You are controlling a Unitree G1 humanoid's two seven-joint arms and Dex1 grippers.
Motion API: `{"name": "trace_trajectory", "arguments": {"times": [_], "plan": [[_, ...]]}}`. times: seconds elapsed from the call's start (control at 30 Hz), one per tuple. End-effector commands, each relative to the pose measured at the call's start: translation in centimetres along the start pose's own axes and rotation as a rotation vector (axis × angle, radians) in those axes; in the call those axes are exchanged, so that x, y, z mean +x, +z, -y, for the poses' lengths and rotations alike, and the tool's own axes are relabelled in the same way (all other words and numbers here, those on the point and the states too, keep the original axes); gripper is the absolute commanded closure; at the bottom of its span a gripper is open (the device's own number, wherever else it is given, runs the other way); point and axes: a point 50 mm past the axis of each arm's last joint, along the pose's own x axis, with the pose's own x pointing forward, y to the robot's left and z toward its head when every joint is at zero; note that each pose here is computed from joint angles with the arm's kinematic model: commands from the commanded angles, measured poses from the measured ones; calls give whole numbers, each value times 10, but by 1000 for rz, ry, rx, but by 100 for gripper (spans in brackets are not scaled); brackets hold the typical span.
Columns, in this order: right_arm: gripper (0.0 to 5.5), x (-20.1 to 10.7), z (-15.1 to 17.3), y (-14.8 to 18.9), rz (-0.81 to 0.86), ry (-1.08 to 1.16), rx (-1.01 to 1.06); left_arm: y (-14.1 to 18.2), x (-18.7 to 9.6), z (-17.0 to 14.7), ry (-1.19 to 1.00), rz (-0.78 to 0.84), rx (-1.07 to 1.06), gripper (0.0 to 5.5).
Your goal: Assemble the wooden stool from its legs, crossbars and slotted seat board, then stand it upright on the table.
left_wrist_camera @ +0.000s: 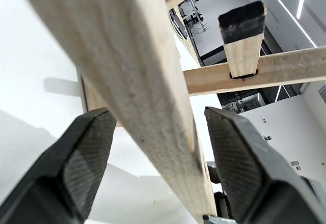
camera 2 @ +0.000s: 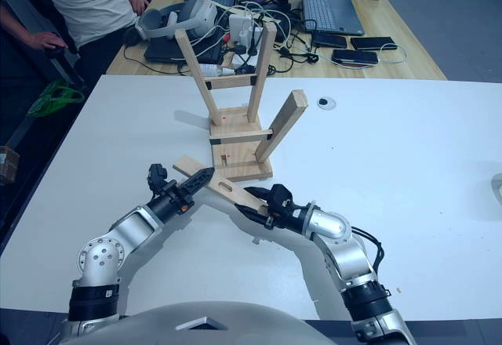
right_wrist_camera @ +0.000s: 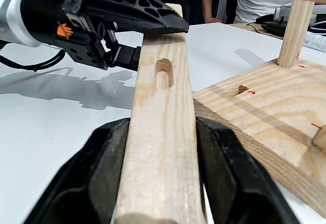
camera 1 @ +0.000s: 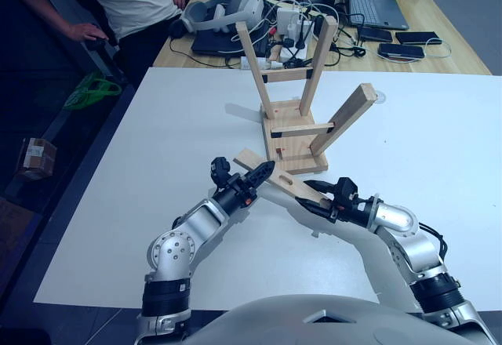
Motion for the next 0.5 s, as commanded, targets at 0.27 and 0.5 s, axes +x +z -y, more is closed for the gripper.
{"name": "trace_trajectory", "arguments": {"times": [0.27, 0.5], "plan": [[347, 1, 5, 3, 6, -5, -37, 5, 1, 3, -11, 8, -40, 248], [347, 0, 5, 2, 2, -4, -39, 5, 1, 3, -8, 2, -41, 256]]}}
